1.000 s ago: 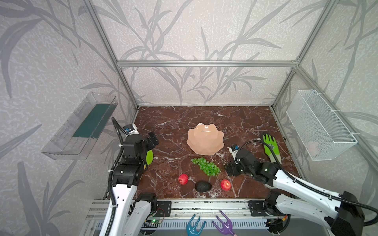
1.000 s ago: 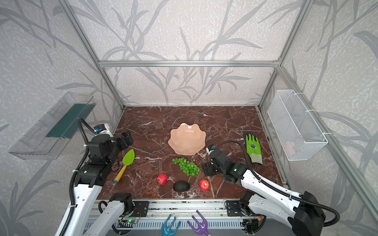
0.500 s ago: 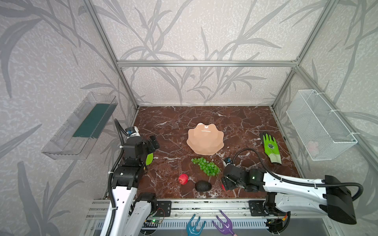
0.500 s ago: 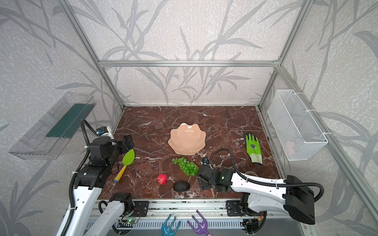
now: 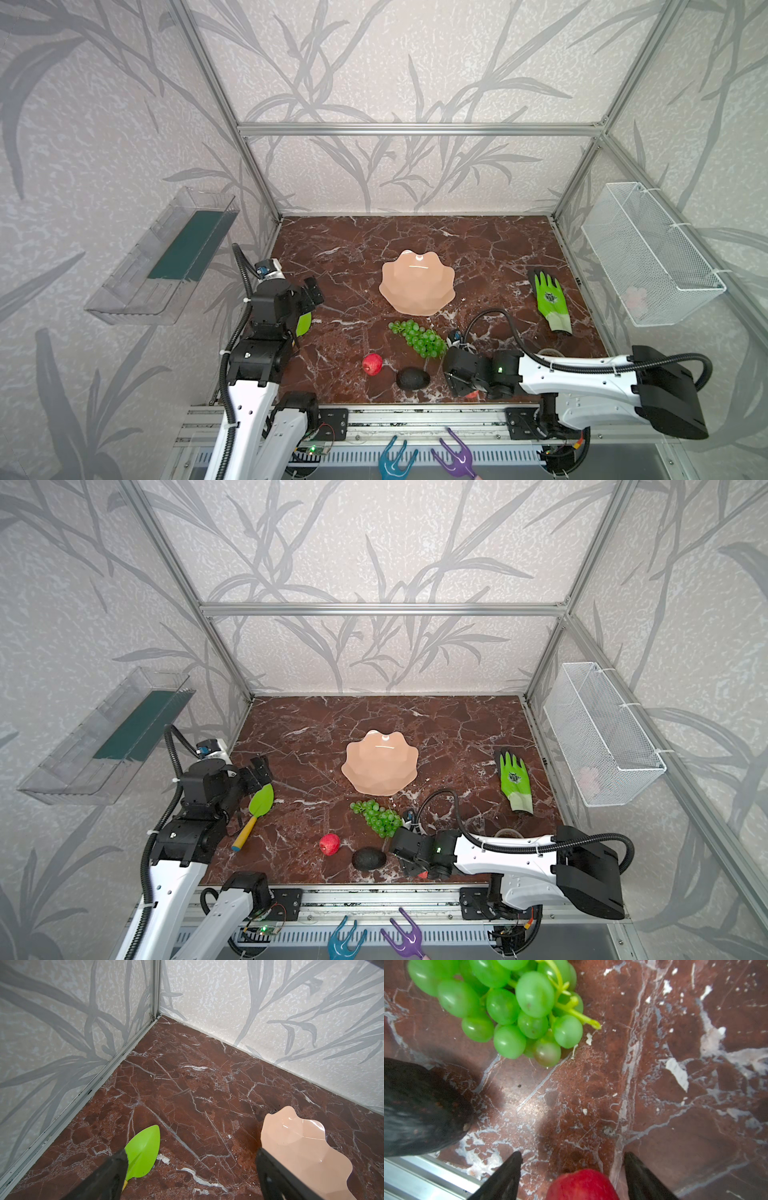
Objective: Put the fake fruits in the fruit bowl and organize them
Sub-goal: 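Lower the right gripper onto the red apple nearest the robot and grasp it, then carry the apple with the right gripper into the bowl and release it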
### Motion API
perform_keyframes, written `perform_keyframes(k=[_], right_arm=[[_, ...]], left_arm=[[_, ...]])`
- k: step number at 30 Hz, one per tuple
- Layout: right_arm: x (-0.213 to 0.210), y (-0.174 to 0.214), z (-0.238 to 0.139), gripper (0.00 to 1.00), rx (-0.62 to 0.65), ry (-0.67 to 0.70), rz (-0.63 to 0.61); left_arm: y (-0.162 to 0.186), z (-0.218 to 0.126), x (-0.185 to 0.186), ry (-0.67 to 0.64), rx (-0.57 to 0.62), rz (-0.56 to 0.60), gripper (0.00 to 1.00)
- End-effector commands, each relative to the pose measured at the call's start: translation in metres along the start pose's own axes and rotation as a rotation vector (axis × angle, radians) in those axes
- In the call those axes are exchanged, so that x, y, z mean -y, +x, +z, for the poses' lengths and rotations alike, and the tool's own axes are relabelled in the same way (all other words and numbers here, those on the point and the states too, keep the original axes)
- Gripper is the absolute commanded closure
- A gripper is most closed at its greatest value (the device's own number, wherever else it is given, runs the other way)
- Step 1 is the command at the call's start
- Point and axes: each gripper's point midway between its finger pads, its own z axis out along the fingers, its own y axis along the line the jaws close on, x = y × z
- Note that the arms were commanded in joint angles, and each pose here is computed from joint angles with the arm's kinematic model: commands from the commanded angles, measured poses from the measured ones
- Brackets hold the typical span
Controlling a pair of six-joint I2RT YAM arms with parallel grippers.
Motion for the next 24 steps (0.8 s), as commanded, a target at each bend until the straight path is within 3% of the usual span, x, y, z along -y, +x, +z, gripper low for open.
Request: perform_keyframes(k=[1, 13, 24], right_arm=[[0.005, -0.001, -0.006, 0.21, 0.018, 0.043, 0.018], [0.013, 0.007, -0.010, 0.24, 0.045, 0.097, 0.022], [0.003, -0.005, -0.012, 0.47, 0.061, 0.100, -0.015]], left_arm=[[0.008, 0.000, -0.006, -0.019, -0.024, 0.007, 0.04], [0.008, 0.001, -0.005, -0.011, -0.021, -0.003, 0.04], [0.009, 0.001, -0.005, -0.010, -0.023, -0.005, 0.04]])
